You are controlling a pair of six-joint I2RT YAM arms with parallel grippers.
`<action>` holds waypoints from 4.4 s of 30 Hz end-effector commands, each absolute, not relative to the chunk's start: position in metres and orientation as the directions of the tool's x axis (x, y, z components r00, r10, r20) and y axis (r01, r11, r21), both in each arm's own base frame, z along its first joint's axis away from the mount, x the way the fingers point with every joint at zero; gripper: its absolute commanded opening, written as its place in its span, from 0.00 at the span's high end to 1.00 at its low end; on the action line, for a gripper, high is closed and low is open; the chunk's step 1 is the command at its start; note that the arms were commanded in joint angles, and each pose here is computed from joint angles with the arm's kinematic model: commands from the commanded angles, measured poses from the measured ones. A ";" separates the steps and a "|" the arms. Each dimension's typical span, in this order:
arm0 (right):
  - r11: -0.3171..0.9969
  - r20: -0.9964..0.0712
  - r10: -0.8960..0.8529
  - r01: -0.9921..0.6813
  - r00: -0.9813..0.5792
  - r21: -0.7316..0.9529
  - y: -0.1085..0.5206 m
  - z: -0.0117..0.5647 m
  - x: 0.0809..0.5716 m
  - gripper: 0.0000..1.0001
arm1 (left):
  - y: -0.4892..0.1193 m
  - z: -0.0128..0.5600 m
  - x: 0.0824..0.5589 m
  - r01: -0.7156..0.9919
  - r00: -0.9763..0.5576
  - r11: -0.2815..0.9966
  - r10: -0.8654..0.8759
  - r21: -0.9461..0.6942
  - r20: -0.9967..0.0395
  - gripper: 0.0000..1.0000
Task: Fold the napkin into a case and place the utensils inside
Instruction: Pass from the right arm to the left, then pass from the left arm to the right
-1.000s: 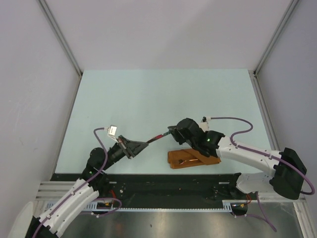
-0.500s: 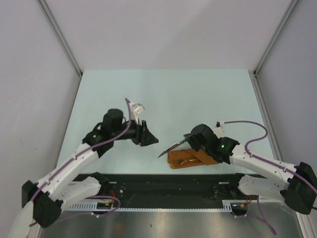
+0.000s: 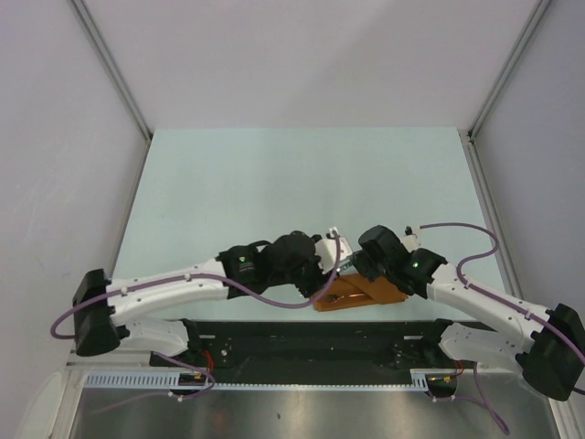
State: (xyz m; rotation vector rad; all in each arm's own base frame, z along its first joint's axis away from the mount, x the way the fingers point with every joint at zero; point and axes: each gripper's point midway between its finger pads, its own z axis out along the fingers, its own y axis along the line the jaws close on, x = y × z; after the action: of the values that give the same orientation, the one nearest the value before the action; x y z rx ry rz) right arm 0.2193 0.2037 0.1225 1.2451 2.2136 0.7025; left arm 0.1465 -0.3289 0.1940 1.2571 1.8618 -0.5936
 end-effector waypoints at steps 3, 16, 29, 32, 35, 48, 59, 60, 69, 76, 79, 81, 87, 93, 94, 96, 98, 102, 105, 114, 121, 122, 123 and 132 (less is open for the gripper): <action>0.411 -0.146 0.887 0.606 -0.438 0.681 0.209 0.140 0.225 1.00 | -0.324 0.176 0.165 0.881 -0.101 0.405 0.667 0.246 -0.739 0.43; 0.361 -0.112 0.907 0.615 -0.406 0.700 0.208 0.145 0.226 1.00 | -0.330 0.144 0.146 0.915 -0.118 0.346 0.723 0.209 -0.681 0.42; 0.357 -0.104 0.907 0.616 -0.407 0.702 0.208 0.144 0.223 0.96 | -0.322 0.145 0.159 0.881 -0.098 0.373 0.747 0.292 -0.658 0.94; 0.420 -0.164 0.880 0.566 -0.446 0.709 0.203 0.141 0.225 0.74 | -0.320 0.145 0.156 0.883 -0.098 0.374 0.737 0.284 -0.668 1.00; 0.489 -0.257 0.849 0.500 -0.462 0.714 0.187 0.149 0.227 0.49 | -0.313 0.138 0.154 0.885 -0.113 0.379 0.737 0.269 -0.666 1.00; 0.692 -0.402 0.718 0.515 -0.569 0.506 0.072 0.106 0.226 0.00 | -0.305 0.101 0.130 0.937 -0.238 0.348 0.718 0.042 -0.654 1.00; 0.598 -0.328 0.802 0.677 -0.500 0.429 0.017 0.060 0.223 0.47 | -0.293 0.115 0.136 0.915 -0.335 0.393 0.617 -0.090 -0.712 1.00; 0.607 -0.327 0.795 0.667 -0.511 0.432 0.020 0.062 0.224 0.48 | -0.296 0.115 0.136 0.917 -0.333 0.387 0.612 -0.096 -0.717 1.00; 0.788 -0.594 0.616 0.417 -0.517 0.454 0.044 0.140 0.241 0.00 | -0.307 0.126 0.146 0.857 -0.462 0.471 0.529 -0.206 -0.712 1.00; 0.549 -0.227 0.756 0.406 -0.614 0.730 0.178 0.139 0.219 0.00 | -0.306 0.134 0.147 0.839 -0.496 0.489 0.505 -0.240 -0.706 1.00; 0.469 -0.196 0.819 0.431 -0.540 0.771 0.207 0.145 0.216 0.07 | -0.304 0.133 0.149 0.816 -0.537 0.512 0.495 -0.270 -0.683 1.00; 0.450 -0.174 0.837 0.472 -0.518 0.758 0.215 0.136 0.214 0.10 | -0.305 0.132 0.149 0.811 -0.546 0.515 0.494 -0.278 -0.677 1.00; 0.347 -0.035 0.876 0.577 -0.481 0.739 0.251 0.102 0.198 0.24 | -0.304 0.129 0.145 0.804 -0.563 0.514 0.500 -0.297 -0.658 1.00; 0.312 0.002 0.890 0.614 -0.455 0.725 0.262 0.086 0.195 0.32 | -0.303 0.129 0.142 0.801 -0.570 0.513 0.491 -0.310 -0.659 1.00; 0.310 0.006 0.890 0.614 -0.456 0.726 0.264 0.085 0.195 0.32 | -0.302 0.130 0.142 0.799 -0.571 0.513 0.487 -0.313 -0.661 1.00; 0.305 0.014 0.892 0.625 -0.452 0.718 0.267 0.079 0.194 0.44 | -0.303 0.132 0.142 0.801 -0.569 0.508 0.481 -0.317 -0.667 1.00; 0.294 0.026 0.892 0.622 -0.451 0.726 0.271 0.078 0.197 0.57 | -0.303 0.135 0.142 0.800 -0.569 0.507 0.474 -0.320 -0.671 1.00; 0.281 0.034 0.886 0.594 -0.462 0.754 0.277 0.088 0.201 0.89 | -0.300 0.139 0.142 0.798 -0.568 0.511 0.461 -0.320 -0.681 1.00; 0.282 0.013 0.885 0.558 -0.465 0.780 0.274 0.103 0.203 1.00 | -0.298 0.143 0.146 0.802 -0.553 0.518 0.455 -0.297 -0.698 1.00; 0.345 -0.042 0.889 0.604 -0.457 0.718 0.233 0.125 0.213 1.00 | -0.299 0.185 0.170 0.773 -0.179 0.595 0.536 0.219 -0.825 0.51; 0.368 -0.056 0.888 0.631 -0.457 0.683 0.198 0.135 0.218 1.00 | -0.306 0.214 0.177 0.604 0.078 0.594 0.620 0.532 -0.781 0.50; 0.367 -0.055 0.887 0.627 -0.458 0.687 0.197 0.137 0.218 1.00 | -0.312 0.209 0.177 0.582 0.105 0.564 0.662 0.585 -0.742 0.50; 0.365 -0.055 0.889 0.630 -0.456 0.685 0.195 0.138 0.219 1.00 | -0.314 0.216 0.178 0.536 0.149 0.545 0.691 0.645 -0.707 0.50; 0.368 -0.053 0.887 0.632 -0.459 0.682 0.191 0.147 0.221 1.00 | -0.351 0.203 0.157 0.593 0.304 0.344 0.742 0.728 -0.597 0.49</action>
State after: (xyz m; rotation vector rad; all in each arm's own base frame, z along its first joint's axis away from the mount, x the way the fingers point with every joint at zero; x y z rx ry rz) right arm 0.2134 0.1888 0.1184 1.3495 2.2555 0.7798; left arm 0.1586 -0.3354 0.1735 1.3372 1.4560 0.1659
